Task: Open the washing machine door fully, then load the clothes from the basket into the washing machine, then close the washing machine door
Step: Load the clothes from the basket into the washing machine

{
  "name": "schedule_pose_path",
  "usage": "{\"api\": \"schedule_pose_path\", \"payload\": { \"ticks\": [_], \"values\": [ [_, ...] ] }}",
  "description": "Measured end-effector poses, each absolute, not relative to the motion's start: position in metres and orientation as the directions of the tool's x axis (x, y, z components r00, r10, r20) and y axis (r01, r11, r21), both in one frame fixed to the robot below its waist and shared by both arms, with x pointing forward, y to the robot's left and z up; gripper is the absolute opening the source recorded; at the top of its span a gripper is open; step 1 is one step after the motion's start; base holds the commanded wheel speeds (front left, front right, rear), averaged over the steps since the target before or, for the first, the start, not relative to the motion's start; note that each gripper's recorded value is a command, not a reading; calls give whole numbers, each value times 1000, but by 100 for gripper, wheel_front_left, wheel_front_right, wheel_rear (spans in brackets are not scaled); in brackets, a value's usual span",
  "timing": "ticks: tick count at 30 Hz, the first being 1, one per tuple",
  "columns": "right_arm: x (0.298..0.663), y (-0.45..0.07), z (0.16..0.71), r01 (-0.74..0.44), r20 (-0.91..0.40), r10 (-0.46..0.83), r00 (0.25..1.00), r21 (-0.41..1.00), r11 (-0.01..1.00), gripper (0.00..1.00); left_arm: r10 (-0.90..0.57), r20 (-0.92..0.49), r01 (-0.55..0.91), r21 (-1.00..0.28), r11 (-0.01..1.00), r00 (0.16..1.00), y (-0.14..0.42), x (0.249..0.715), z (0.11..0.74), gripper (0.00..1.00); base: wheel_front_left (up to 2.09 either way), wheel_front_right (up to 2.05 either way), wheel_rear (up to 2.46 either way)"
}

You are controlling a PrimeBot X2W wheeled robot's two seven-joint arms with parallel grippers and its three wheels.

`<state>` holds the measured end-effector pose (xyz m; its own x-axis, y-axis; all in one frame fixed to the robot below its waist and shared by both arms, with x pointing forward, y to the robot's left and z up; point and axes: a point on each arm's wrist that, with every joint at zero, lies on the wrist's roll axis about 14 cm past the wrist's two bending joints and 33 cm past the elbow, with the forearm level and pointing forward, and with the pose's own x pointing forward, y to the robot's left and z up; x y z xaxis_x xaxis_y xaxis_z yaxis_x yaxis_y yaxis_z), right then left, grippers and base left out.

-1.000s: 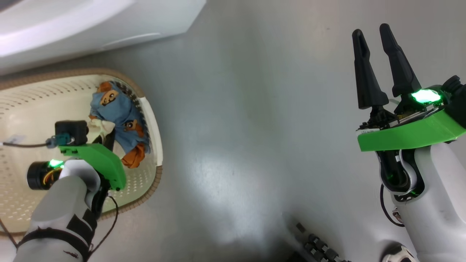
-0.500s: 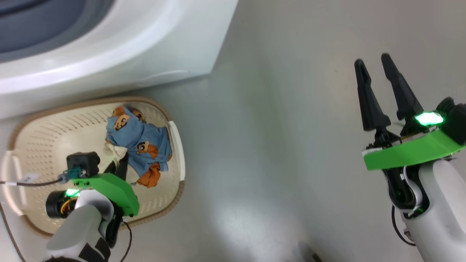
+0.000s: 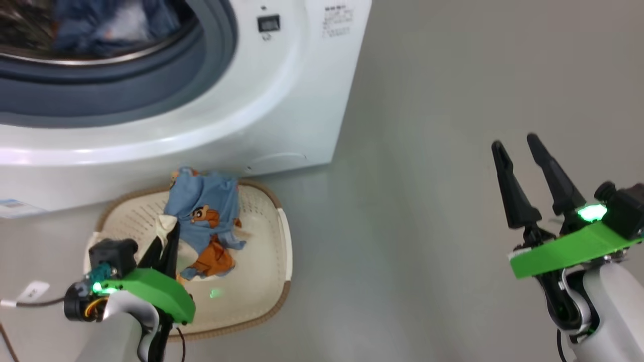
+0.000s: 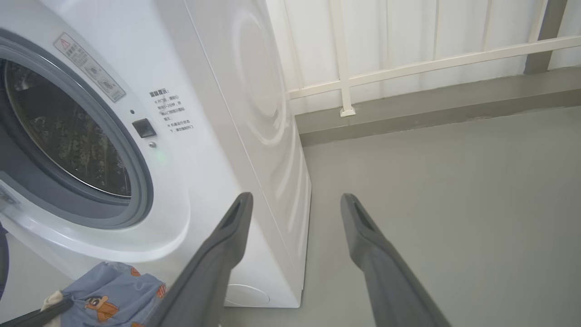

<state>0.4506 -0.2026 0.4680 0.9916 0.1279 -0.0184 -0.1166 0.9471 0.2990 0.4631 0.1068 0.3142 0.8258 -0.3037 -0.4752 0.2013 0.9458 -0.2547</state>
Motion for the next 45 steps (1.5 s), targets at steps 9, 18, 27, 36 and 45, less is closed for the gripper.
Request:
{"api": "schedule_pose_path", "payload": {
  "ticks": [9,18,27,36,45],
  "values": [
    [428,-194,484,-145,9,150,989,303,942,100,-239,-304,182,-203,962,922,131,454,380,0,0,0,0],
    [413,-189,497,-168,40,163,986,305,938,100,-150,-110,132,-156,979,983,160,430,445,0,0,0,0],
    [407,-190,502,-168,52,159,986,305,937,100,-72,2,72,-124,990,997,183,403,481,0,0,0,0],
    [402,-188,502,-172,51,164,985,310,935,100,-36,52,41,-105,994,998,192,379,497,0,0,0,0],
    [404,-188,497,-166,40,162,986,313,935,100,-31,57,37,-112,993,998,190,378,498,0,0,0,0]
  ]
}}
